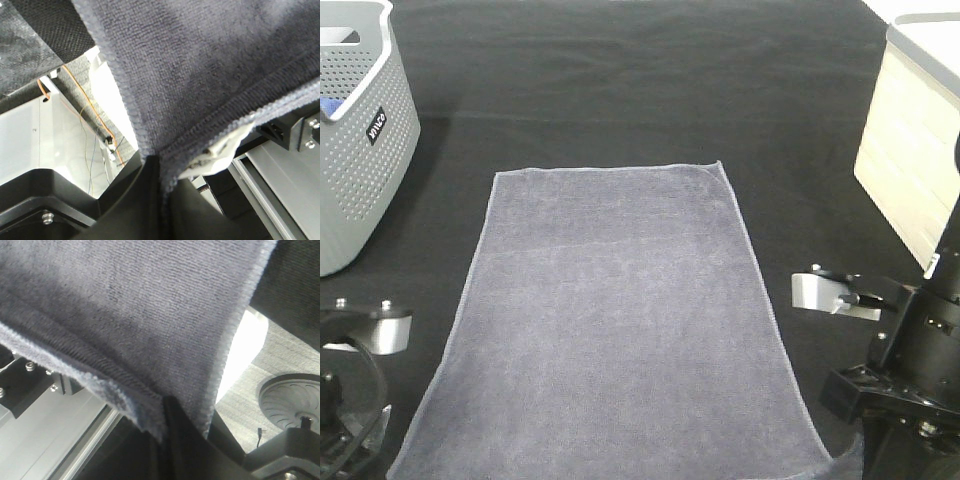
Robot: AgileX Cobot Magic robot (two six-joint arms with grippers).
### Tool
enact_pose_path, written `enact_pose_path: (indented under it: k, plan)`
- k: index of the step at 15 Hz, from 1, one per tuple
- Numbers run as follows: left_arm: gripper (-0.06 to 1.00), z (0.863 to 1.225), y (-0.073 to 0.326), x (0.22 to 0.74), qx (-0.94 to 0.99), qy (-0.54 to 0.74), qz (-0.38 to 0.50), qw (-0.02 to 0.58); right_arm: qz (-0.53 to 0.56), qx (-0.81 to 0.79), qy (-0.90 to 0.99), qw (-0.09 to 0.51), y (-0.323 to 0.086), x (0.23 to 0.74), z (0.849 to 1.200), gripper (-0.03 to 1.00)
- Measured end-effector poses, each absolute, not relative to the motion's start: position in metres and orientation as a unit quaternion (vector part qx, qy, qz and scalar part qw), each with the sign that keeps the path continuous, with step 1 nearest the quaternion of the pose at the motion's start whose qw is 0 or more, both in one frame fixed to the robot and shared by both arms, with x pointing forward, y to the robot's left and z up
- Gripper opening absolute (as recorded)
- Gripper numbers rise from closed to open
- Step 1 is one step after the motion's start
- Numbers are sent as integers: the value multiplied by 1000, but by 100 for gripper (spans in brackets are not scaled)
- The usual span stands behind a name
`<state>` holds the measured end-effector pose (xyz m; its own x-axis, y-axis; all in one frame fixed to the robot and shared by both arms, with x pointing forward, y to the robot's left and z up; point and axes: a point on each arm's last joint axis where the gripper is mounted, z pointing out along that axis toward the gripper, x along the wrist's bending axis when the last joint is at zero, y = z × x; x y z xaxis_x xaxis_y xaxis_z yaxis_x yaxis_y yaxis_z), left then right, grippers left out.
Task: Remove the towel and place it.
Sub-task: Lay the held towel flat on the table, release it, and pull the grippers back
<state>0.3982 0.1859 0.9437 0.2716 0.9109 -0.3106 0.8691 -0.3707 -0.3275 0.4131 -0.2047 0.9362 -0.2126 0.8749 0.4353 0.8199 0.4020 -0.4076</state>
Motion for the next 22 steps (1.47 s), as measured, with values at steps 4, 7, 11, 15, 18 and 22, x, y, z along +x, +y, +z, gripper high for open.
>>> enact_pose_path:
  k: [4,7,11,15,18,22]
  plan:
    - [0,939,185,400,-793,-562,230,50,49,-532,-777,334,-202,416,925,2]
    - [0,935,181,408,-793,-560,231,55,48,-529,-771,352,-199,420,908,2]
    - [0,925,167,430,-804,-542,237,66,53,-528,-762,371,-196,422,894,2]
    - [0,914,136,427,-831,-492,242,94,51,-531,-761,370,-196,423,893,2]
    - [0,915,132,424,-835,-484,243,101,53,-529,-759,375,-196,422,893,3]
    - [14,915,131,423,-832,-485,248,102,46,-535,-753,380,-194,423,894,15]
